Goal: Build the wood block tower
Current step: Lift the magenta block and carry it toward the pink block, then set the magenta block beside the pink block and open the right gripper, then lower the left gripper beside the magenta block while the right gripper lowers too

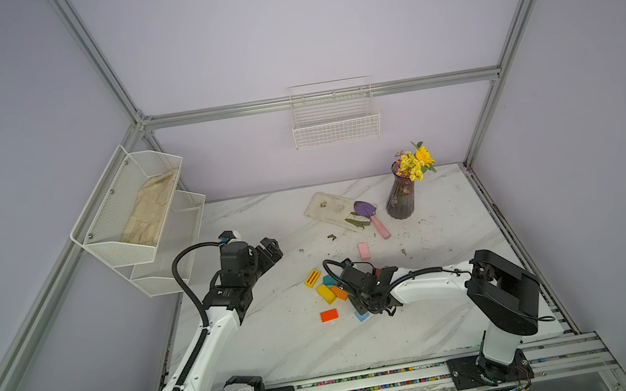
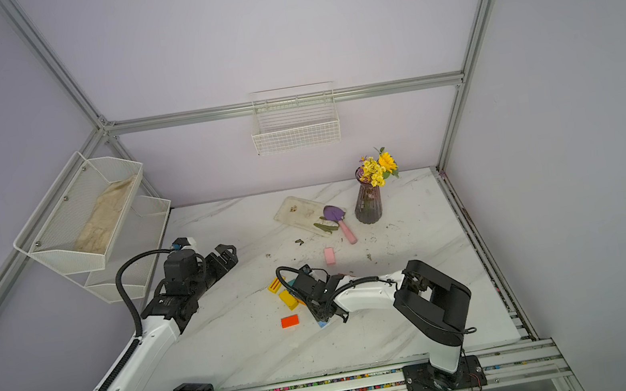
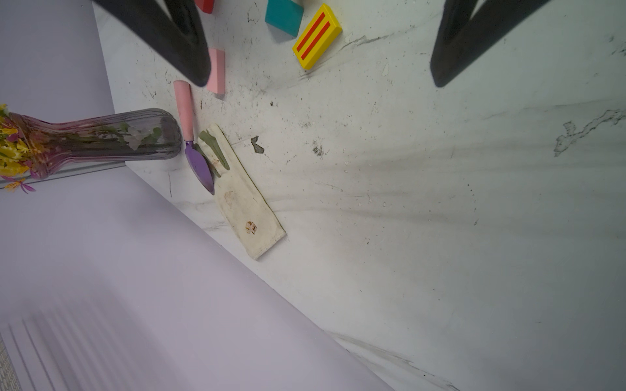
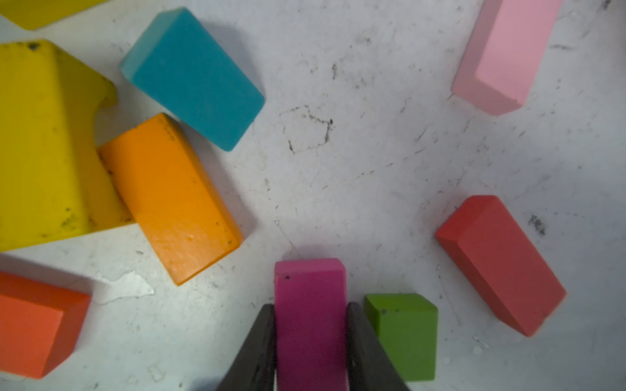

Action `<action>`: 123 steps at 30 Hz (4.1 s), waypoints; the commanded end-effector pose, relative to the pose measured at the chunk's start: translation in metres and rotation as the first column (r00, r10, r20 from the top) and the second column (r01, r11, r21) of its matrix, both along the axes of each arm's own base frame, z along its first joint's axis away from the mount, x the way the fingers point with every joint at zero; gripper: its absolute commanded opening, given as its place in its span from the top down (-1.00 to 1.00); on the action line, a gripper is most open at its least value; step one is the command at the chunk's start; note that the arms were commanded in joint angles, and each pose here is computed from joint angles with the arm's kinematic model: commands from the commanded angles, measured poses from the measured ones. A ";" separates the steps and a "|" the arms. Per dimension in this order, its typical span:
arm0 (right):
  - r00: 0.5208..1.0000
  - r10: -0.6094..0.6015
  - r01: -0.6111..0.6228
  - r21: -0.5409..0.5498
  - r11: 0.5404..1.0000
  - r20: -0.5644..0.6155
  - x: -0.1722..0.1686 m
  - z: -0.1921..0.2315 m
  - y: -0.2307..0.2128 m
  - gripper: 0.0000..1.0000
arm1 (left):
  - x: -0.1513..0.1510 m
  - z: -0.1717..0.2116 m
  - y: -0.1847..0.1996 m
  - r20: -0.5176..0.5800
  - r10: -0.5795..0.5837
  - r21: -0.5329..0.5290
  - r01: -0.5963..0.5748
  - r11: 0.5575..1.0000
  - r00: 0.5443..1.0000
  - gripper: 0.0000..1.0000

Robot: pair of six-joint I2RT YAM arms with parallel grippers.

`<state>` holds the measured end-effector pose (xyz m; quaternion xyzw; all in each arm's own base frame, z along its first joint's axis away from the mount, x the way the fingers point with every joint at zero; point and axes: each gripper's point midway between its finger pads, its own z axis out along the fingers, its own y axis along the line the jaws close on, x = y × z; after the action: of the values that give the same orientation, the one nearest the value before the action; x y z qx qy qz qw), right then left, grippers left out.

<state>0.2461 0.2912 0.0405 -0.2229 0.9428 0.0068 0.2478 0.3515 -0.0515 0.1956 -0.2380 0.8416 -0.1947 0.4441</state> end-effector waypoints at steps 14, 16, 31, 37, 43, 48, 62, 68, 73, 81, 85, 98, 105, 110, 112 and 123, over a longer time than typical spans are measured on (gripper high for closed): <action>0.909 -0.336 0.246 0.332 0.911 0.247 0.126 0.128 0.024 0.90 | -0.003 0.027 0.002 0.110 0.002 0.003 -0.003 1.000 0.994 -1.00; 0.917 -0.320 0.240 0.309 0.920 0.241 0.129 0.121 0.024 0.93 | -0.002 0.029 0.000 0.112 -0.004 -0.007 0.005 1.000 0.994 -1.00; 0.965 -0.257 0.237 0.263 0.935 0.043 0.116 0.033 0.036 0.93 | -0.005 0.032 0.002 0.114 0.007 -0.006 -0.006 1.000 0.993 -1.00; 0.960 -0.278 0.275 0.235 0.932 -0.019 0.116 0.006 0.036 0.95 | -0.001 0.027 0.000 0.091 -0.001 -0.012 0.002 1.000 0.996 -1.00; 0.948 -0.317 0.318 0.208 0.925 -0.039 0.121 -0.009 0.023 0.96 | -0.001 0.025 0.000 0.081 0.001 -0.010 0.000 1.000 0.997 -1.00; 0.932 -0.359 0.361 0.194 0.912 -0.047 0.139 -0.018 0.006 0.96 | -0.002 0.028 0.001 0.093 0.003 -0.012 -0.002 1.000 0.996 -1.00; 0.925 -0.376 0.380 0.175 0.908 -0.057 0.152 -0.023 -0.003 0.82 | -0.002 0.029 -0.001 0.092 -0.004 -0.019 0.006 1.000 0.996 -1.00; 0.927 -0.370 0.375 0.180 0.909 -0.061 0.151 -0.017 -0.002 0.44 | -0.001 0.025 -0.003 0.080 -0.009 -0.022 0.011 1.000 0.997 -1.00; 0.932 -0.358 0.361 0.198 0.911 -0.048 0.151 -0.004 -0.001 0.24 | 0.000 0.025 -0.002 0.078 -0.009 -0.021 0.010 1.000 0.997 -1.00; 0.943 -0.333 0.328 0.241 0.913 -0.023 0.147 0.025 0.003 -0.02 | 0.000 0.024 -0.003 0.076 -0.010 -0.024 0.012 1.000 0.997 -1.00; 0.948 -0.318 0.306 0.259 0.916 0.005 0.143 0.042 0.006 -0.03 | 0.003 0.020 -0.006 0.061 -0.021 -0.033 0.023 0.999 0.998 -1.00; 0.890 -0.446 0.398 0.311 0.863 0.098 0.133 0.116 -0.054 0.04 | 0.022 -0.004 -0.035 -0.099 -0.109 0.051 0.114 0.992 0.989 -0.83; 0.813 -0.579 0.554 0.227 0.801 0.058 0.148 0.083 -0.127 0.22 | 0.028 -0.012 -0.082 -0.163 -0.217 0.159 0.242 0.957 0.963 -0.78; 0.801 -0.593 0.570 0.199 0.797 0.081 0.149 0.056 -0.136 0.18 | 0.032 -0.020 -0.121 -0.224 -0.293 0.259 0.347 0.902 0.930 -0.74; 0.799 -0.596 0.578 0.172 0.798 0.082 0.152 0.049 -0.138 0.17 | 0.032 -0.022 -0.132 -0.238 -0.312 0.296 0.374 0.879 0.920 -0.74; 0.825 -0.563 0.552 0.146 0.821 0.041 0.155 0.020 -0.129 0.19 | 0.037 -0.056 -0.176 -0.370 -0.394 0.313 0.512 0.800 0.842 -0.68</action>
<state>0.4002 0.1571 0.0766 0.0859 0.9482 -0.0157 0.3053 0.3735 -0.2141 0.1181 0.0270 0.9561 -0.0738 0.2823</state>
